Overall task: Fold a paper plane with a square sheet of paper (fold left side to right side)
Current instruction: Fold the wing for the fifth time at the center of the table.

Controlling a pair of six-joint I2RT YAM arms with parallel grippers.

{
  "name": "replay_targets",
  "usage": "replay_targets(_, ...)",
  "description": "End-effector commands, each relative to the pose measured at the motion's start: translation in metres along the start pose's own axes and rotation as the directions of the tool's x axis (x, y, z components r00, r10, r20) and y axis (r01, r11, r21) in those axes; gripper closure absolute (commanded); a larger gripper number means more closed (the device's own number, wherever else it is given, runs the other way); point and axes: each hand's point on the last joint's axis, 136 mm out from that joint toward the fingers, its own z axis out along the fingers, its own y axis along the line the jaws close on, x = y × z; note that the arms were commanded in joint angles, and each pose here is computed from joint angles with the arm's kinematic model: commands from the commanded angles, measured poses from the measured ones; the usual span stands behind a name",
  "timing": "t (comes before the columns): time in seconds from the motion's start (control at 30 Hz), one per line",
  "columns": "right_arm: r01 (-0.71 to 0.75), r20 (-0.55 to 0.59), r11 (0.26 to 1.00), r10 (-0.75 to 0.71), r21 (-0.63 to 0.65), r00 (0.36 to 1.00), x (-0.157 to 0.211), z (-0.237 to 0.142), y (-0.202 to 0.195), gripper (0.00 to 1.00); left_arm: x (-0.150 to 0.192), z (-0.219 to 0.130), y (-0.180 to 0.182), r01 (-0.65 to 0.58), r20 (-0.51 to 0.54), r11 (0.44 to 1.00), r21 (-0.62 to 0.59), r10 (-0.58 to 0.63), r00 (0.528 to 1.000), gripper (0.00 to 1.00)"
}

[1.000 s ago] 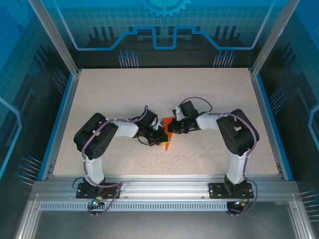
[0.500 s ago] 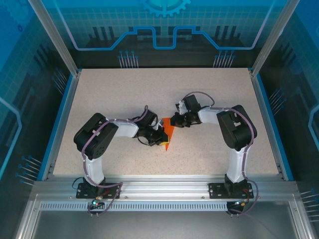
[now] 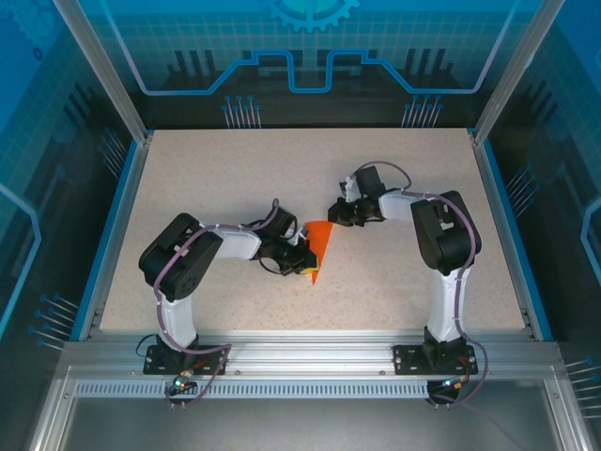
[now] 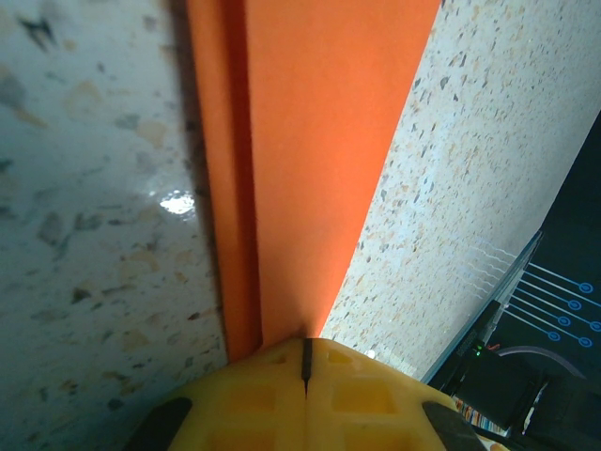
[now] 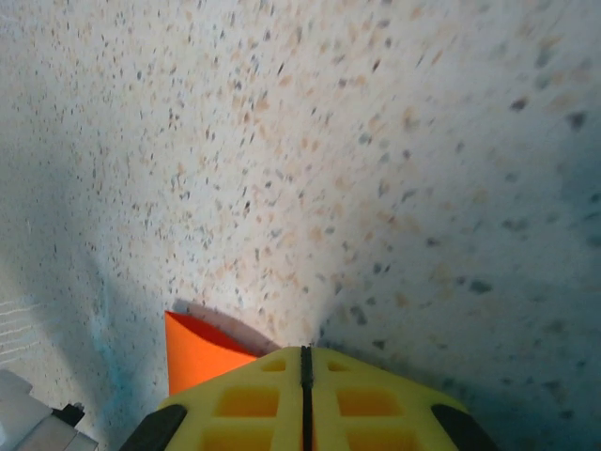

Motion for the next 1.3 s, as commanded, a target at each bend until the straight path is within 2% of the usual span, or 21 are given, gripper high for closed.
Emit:
replay_targets(0.0,0.002,-0.002,1.0,-0.002,0.024,1.0,-0.01,0.001,-0.011,0.91,0.026,0.006,0.057,0.112,-0.036,0.975,-0.192,-0.121,0.992,1.0)
replay_targets(0.23,0.001,0.035,1.0,-0.001,0.022,0.999,-0.033,-0.006,-0.012,0.91,0.026,0.005,0.054,0.108,-0.029,0.977,-0.183,-0.115,0.993,1.0)
replay_targets(0.37,0.033,0.077,0.999,-0.034,0.017,0.996,-0.047,-0.025,0.004,0.91,0.025,0.006,0.05,0.104,-0.024,0.979,-0.175,-0.11,0.994,1.0)
replay_targets(0.47,0.055,0.107,0.998,-0.055,-0.005,0.993,-0.044,-0.044,0.022,0.91,0.024,0.006,0.048,0.1,-0.02,0.98,-0.171,-0.105,0.994,1.0)
replay_targets(0.63,0.057,0.063,0.997,-0.053,-0.06,0.997,-0.001,-0.052,0.047,0.91,0.023,0.006,0.048,0.099,-0.02,0.98,-0.171,-0.104,0.994,1.0)
replay_targets(0.83,0.018,-0.025,0.989,-0.022,-0.144,0.999,0.054,-0.032,0.065,0.91,0.023,0.005,0.046,0.094,-0.02,0.981,-0.171,-0.099,0.995,1.0)
replay_targets(1.1,-0.034,-0.122,0.993,0.02,-0.114,0.992,0.083,-0.002,0.059,0.91,0.022,0.004,0.041,0.082,-0.017,0.984,-0.158,-0.086,0.996,1.0)
replay_targets(1.27,-0.069,-0.182,0.997,0.06,-0.041,0.981,0.097,0.011,0.042,0.91,0.018,-0.003,0.023,0.047,-0.01,0.992,-0.118,-0.049,0.999,1.0)
